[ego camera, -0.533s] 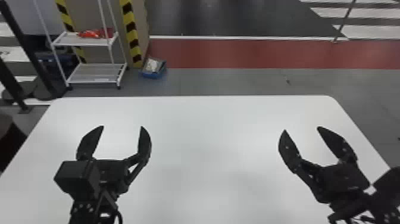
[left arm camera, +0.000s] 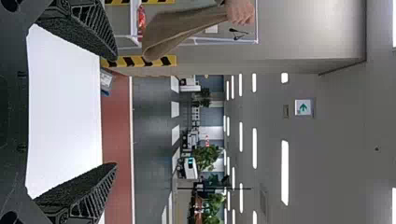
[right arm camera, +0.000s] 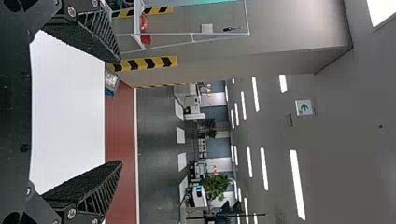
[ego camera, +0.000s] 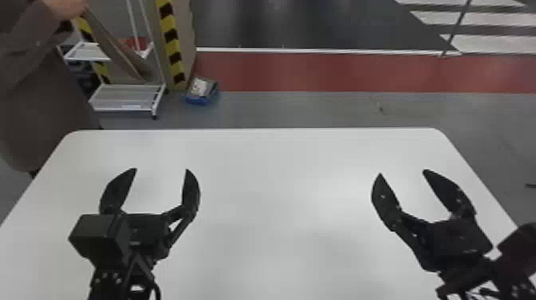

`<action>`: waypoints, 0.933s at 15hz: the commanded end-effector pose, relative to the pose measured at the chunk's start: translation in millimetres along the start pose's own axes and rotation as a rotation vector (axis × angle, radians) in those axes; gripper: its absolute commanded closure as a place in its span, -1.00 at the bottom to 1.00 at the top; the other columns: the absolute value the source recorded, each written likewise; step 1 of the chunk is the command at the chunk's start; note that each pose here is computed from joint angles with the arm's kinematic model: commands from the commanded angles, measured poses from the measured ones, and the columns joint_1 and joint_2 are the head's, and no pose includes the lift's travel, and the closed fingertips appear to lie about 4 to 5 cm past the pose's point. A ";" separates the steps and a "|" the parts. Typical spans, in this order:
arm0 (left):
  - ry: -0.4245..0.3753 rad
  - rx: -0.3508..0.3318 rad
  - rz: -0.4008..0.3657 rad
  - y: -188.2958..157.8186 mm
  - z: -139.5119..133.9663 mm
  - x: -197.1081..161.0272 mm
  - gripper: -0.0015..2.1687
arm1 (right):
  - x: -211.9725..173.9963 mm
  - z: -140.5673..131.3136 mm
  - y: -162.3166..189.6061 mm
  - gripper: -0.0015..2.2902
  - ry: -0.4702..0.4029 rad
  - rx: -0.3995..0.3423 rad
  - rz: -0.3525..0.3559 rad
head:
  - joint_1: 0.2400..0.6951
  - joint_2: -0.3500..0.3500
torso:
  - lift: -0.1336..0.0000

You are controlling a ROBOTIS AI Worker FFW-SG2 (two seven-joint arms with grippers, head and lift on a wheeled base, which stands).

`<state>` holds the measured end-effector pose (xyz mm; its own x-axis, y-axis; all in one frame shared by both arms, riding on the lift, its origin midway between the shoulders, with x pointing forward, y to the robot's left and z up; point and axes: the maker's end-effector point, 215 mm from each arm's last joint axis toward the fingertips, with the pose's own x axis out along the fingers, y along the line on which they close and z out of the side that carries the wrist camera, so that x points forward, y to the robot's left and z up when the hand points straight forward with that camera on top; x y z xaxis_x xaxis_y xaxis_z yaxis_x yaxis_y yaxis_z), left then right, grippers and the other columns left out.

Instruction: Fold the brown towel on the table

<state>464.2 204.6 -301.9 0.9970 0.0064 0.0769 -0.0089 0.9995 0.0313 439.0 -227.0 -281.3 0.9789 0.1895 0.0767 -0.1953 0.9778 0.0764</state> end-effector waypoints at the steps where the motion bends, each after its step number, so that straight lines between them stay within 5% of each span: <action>1: 0.001 0.000 0.000 0.1 -0.4 -0.1 -0.93 | 0.0 0.3 0.1 -0.89 -0.001 -0.001 0.000 | 1.00 -0.08 | -0.78; 14: -0.007 -0.002 0.006 2.8 0.5 -3.4 -0.93 | -0.5 -0.5 0.1 -0.89 0.001 -0.002 -0.001 | 1.00 -0.08 | -0.78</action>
<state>461.7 206.4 -302.0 0.9967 0.0104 0.0810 -0.0128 0.9995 0.0287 438.6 -226.9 -281.6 0.9791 0.1888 0.0760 -0.1945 0.9780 0.0759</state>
